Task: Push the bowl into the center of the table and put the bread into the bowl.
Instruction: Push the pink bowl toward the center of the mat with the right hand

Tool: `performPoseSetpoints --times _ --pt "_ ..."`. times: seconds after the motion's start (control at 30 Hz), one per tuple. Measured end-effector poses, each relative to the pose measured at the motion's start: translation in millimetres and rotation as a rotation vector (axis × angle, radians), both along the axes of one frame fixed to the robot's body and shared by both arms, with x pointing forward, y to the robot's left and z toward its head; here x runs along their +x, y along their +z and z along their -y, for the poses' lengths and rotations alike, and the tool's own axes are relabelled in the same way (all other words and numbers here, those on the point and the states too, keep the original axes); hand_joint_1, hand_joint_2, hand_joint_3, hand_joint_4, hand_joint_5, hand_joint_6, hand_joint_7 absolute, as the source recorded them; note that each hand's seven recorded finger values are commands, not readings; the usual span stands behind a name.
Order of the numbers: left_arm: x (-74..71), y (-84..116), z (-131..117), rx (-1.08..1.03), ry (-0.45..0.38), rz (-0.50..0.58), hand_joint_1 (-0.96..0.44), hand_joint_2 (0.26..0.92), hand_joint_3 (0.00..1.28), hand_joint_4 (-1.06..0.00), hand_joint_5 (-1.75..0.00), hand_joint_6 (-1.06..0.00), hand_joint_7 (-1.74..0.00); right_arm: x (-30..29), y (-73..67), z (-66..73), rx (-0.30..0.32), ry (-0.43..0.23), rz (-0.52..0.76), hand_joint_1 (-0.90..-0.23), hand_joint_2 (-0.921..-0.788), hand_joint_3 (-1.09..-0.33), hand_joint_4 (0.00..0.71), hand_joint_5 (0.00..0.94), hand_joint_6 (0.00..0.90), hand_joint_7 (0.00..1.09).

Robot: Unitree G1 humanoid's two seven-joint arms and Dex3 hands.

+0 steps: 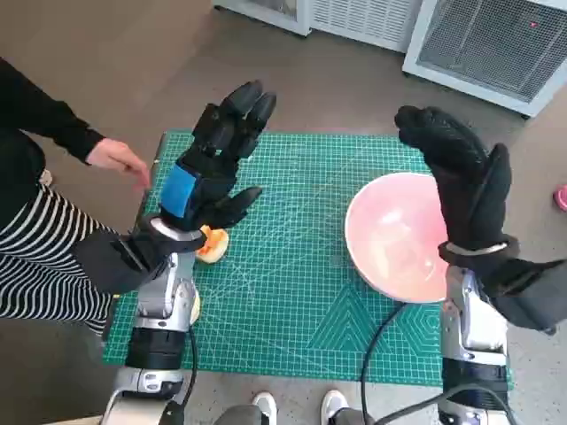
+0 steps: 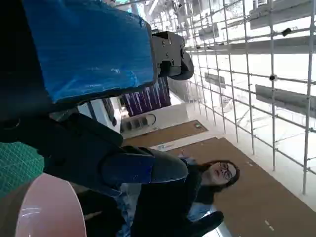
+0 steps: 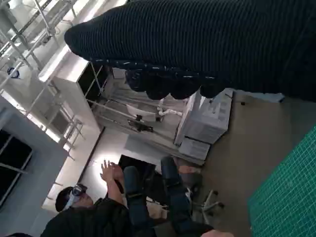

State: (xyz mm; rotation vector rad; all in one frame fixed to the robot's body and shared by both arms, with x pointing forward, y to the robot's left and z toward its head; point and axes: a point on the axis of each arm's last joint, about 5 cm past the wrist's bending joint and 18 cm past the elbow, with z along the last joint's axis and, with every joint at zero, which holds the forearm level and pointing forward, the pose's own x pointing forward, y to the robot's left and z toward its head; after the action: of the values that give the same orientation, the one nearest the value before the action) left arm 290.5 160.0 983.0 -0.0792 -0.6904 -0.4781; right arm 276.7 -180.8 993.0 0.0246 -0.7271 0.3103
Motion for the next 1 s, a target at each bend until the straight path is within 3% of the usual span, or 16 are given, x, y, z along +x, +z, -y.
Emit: performPoseSetpoints --times 1.0 --pt "0.4 -0.5 0.4 0.003 -0.011 -0.011 -0.56 0.921 0.3 -0.14 -0.01 0.0 -0.44 0.2 0.7 0.4 -0.004 -0.001 0.0 -0.662 -0.921 -0.677 0.129 0.001 0.026 0.5"
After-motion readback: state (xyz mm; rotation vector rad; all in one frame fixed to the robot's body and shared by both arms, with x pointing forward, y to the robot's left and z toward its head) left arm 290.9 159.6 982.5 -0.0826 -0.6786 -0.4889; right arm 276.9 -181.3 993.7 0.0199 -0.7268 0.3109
